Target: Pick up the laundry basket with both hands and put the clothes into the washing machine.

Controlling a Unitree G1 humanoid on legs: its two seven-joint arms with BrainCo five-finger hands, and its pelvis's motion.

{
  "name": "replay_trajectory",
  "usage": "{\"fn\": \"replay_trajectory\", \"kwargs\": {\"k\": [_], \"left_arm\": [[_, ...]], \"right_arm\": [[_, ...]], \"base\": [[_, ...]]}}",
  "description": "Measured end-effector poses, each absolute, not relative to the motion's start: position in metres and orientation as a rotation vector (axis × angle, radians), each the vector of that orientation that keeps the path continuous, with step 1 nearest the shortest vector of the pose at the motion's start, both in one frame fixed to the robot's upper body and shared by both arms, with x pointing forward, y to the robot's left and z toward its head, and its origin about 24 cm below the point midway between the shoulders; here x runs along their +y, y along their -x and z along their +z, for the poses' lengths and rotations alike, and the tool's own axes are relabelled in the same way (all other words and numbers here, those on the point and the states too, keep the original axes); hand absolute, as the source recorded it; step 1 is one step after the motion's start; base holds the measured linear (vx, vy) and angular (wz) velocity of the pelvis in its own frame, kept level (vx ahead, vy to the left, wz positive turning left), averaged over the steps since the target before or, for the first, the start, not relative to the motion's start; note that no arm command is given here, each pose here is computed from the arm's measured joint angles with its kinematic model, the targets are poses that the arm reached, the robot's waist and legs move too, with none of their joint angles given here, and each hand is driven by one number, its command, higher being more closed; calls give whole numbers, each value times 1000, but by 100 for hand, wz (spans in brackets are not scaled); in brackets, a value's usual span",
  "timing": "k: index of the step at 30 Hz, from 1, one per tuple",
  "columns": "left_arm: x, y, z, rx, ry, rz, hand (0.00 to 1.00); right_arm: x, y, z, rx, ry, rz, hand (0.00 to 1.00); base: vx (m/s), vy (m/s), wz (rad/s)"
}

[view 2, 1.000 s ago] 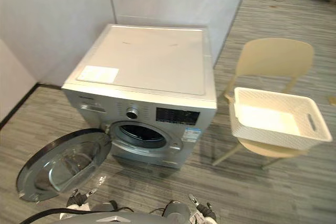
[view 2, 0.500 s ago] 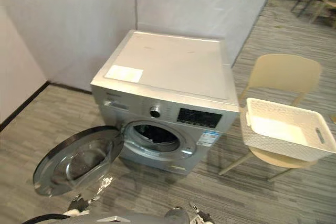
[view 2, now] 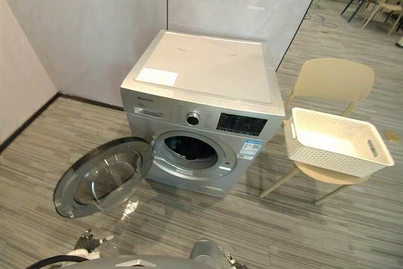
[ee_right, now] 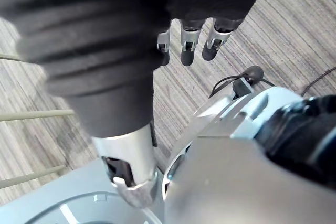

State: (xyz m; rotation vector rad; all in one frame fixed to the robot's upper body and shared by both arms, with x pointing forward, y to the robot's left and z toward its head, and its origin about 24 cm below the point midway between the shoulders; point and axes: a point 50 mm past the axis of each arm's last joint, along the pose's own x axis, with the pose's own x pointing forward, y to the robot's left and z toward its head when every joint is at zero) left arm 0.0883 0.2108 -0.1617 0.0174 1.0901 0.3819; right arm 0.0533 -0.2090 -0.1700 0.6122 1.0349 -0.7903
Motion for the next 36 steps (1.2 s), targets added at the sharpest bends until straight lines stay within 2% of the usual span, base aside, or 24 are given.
{"fn": "replay_trajectory", "kwargs": {"k": [3,8,13,20,23,26,31,33,35,36], "left_arm": [[209,-87,-163,1101,-12,378,0],[192,-91,-165,1114,22,340,0],[195,-96,-164,1095,57,369,0],[212,-75,-166,1104,240,590,0],[229,-62,-165,1066,385,774,0],[255,-54,-159,1005,438,922,0],[339,-65,-117,760,368,1111,0],[374,-92,-87,609,310,1124,0],[383,-121,-67,504,291,1091,0],[384,-155,-47,407,265,1035,0]], "right_arm": [[-207,-50,-171,1049,-625,-802,0],[-223,-58,-168,1028,-593,-813,0],[-226,-60,-167,1010,-608,-838,0],[-235,-50,-167,976,-674,-949,0],[-238,-38,-167,988,-664,-972,0],[-243,-40,-164,954,-659,-976,0],[-253,-59,-157,844,-676,-946,0],[-249,-65,-156,832,-686,-933,0],[-247,-66,-157,836,-690,-927,0],[-245,-70,-156,830,-692,-915,0]], "base": [[-65,-114,10],[-111,-53,-7],[-85,-29,17],[-9,8,10],[15,17,37],[0,4,7],[16,8,-14],[79,-6,-30],[100,-12,-14],[102,-10,-10]]}}
